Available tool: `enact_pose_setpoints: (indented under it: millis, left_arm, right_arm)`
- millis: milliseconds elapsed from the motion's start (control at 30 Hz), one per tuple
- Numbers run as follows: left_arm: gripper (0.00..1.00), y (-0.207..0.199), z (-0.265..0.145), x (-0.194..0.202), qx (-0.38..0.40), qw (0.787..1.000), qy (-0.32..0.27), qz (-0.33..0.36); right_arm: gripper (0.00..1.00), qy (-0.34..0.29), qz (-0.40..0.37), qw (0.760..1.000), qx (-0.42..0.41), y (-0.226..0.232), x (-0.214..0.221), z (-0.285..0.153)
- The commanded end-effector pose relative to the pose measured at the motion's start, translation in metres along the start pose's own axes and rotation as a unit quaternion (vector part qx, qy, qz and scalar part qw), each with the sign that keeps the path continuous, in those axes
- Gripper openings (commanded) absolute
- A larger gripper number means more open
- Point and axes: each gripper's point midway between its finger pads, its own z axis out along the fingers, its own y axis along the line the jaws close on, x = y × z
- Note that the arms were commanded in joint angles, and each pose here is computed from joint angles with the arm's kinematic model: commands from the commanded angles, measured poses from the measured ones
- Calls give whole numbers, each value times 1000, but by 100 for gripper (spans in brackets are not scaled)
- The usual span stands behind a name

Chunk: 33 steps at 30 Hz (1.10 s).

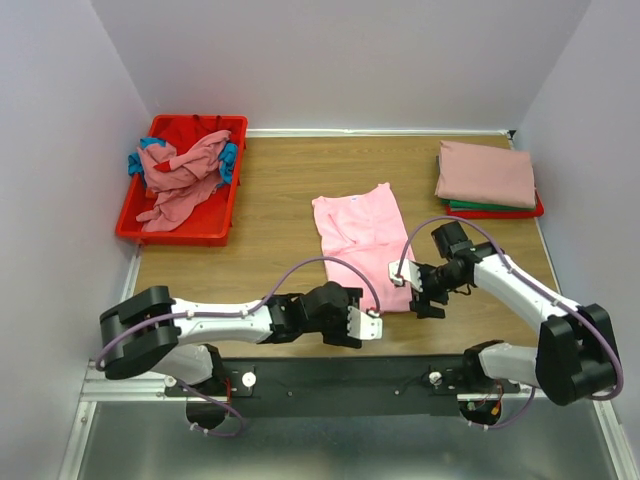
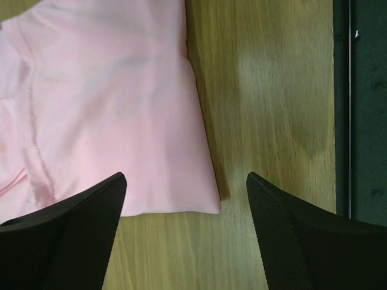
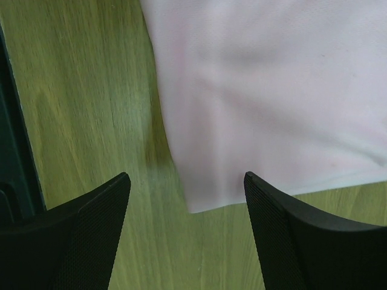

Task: Fold and stack the t-shirts
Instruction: Fold the tshirt

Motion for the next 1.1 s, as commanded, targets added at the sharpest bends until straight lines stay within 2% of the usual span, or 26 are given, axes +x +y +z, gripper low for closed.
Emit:
enact_pose_setpoints:
  millis: [0, 167, 300, 333, 433, 467, 533, 833, 933, 1000, 1033, 1067]
  left_arm:
    - [85, 2, 12, 16, -13, 999, 31, 18]
    - [80, 0, 21, 32, -15, 998, 59, 20]
    - [68, -3, 31, 48, -15, 995, 93, 19]
    - [68, -2, 32, 50, -18, 995, 97, 19]
    - [51, 3, 34, 56, -32, 993, 110, 17]
    - [38, 2, 34, 57, -32, 993, 113, 16]
    - [31, 0, 34, 57, -27, 993, 113, 14]
    - [27, -3, 30, 48, -17, 996, 89, 7]
    - [26, -5, 30, 46, -13, 997, 82, 7]
    - [21, -7, 29, 45, -7, 997, 77, 9]
    - [21, -8, 29, 45, -5, 997, 76, 10]
    - [19, -10, 29, 45, -1, 997, 75, 10]
  right_arm:
    - [82, -20, -25, 999, -12, -7, -9, 3]
    - [82, -28, -24, 999, -9, -11, -13, 5]
    - [81, -23, -27, 999, -10, -11, -9, 7]
    - [81, -22, -29, 999, -10, -11, -9, 8]
    - [80, -20, -34, 999, -14, -8, -6, 10]
    - [79, -19, -31, 999, -18, -6, -4, 12]
    - [77, -17, -27, 999, -28, -3, -1, 16]
    - [70, 9, -18, 999, -33, -2, 14, 34]
    - [64, 25, -15, 999, -26, -5, 20, 40]
    - [56, 34, -2, 999, -21, -7, 24, 41]
    - [56, 36, -3, 999, -18, -8, 24, 41]
    - [50, 40, 4, 999, -16, -8, 26, 42]
